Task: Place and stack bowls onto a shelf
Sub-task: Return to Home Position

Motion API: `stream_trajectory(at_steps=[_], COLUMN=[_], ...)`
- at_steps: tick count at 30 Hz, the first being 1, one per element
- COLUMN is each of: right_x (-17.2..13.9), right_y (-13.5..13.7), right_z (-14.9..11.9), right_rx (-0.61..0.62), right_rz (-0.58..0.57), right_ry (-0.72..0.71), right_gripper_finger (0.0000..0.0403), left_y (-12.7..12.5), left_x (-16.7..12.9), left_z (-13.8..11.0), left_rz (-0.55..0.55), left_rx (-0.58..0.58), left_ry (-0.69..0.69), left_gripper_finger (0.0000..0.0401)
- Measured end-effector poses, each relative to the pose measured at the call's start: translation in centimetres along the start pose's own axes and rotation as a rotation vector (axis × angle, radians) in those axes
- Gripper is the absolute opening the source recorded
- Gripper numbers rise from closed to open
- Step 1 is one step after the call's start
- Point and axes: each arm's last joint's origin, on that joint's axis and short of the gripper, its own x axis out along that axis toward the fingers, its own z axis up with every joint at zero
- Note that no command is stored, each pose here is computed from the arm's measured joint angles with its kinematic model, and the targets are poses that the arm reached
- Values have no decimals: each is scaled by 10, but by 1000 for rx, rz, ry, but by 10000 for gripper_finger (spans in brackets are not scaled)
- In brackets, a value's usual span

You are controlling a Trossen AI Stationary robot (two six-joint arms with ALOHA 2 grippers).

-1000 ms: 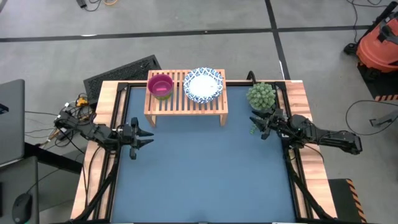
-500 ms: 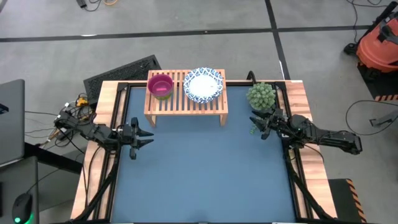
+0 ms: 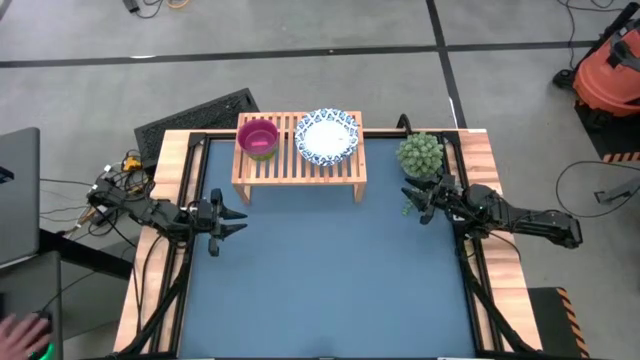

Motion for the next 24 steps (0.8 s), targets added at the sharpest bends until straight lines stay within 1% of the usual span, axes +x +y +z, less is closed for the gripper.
stream_trajectory(at_steps=[24], right_x=[0], right_y=[0], right_z=[0], right_rx=[0], right_rz=[0], right_ry=[0], right_gripper_finger=[218], left_y=[0], left_x=[0], left_z=[0], left_rz=[0], left_rx=[5], left_ry=[0], left_gripper_finger=[110])
